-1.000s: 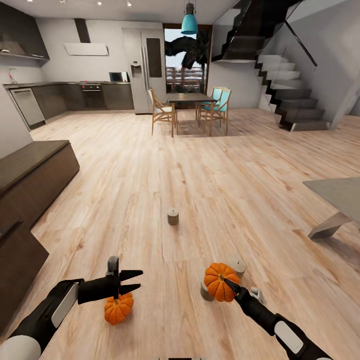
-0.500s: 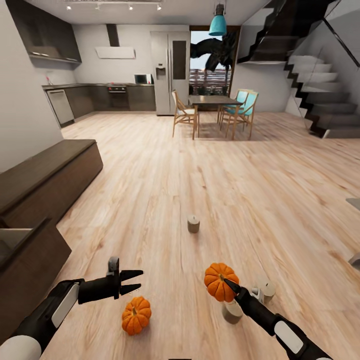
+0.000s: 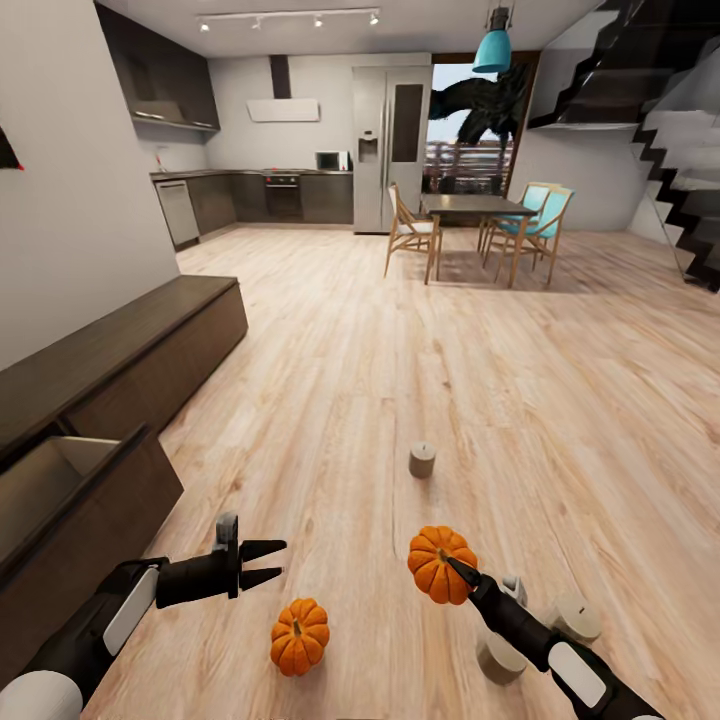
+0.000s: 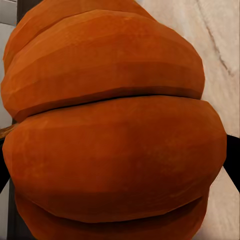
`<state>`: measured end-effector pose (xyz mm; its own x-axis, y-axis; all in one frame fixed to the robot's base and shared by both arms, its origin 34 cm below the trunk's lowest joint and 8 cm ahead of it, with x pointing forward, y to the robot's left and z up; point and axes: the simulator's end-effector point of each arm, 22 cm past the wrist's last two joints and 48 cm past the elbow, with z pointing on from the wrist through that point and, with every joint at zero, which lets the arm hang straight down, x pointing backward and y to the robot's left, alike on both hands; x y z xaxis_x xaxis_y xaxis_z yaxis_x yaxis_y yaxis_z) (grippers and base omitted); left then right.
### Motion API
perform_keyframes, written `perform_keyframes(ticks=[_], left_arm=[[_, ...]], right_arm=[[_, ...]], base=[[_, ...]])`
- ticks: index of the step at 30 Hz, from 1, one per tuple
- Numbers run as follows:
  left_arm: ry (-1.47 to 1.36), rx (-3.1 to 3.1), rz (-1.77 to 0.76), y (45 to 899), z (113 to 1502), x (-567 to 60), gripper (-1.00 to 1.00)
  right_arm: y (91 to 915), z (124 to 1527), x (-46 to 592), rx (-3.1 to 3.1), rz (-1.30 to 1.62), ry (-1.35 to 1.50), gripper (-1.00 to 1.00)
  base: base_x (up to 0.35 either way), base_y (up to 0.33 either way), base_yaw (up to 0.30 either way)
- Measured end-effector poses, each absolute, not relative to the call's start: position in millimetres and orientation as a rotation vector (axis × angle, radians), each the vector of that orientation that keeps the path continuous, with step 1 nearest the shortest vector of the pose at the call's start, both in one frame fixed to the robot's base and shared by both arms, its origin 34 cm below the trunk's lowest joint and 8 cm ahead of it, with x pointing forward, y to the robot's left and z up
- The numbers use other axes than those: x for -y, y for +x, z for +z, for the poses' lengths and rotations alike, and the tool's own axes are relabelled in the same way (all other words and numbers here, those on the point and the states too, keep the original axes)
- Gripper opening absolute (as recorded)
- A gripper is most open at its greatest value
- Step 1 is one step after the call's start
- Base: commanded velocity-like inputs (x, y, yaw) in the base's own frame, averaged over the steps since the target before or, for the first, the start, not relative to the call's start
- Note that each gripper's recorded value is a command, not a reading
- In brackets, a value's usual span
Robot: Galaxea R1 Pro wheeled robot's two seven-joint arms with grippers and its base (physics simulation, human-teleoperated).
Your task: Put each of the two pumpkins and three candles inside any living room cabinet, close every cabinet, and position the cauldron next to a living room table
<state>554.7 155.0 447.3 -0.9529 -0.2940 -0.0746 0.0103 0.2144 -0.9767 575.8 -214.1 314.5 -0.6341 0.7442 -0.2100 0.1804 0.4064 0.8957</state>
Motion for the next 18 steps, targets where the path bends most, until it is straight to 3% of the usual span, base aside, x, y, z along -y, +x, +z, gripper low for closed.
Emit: perform_keyframes(ticks=[7,18], left_arm=[[-0.269,-2.246,-1.808,554.7,447.3,-155.3,1.0],[-0.27,-2.245,-1.808,554.9,447.4,-155.7,1.0]], right_arm=[[576.8,316.1,214.7,-2.055,1.212,0.784,-1.0],[576.8,316.1,214.5,-2.054,1.213,0.785,-1.0]], base=[[0.108,0.064,0.211],[0.019,0.002,0.01]])
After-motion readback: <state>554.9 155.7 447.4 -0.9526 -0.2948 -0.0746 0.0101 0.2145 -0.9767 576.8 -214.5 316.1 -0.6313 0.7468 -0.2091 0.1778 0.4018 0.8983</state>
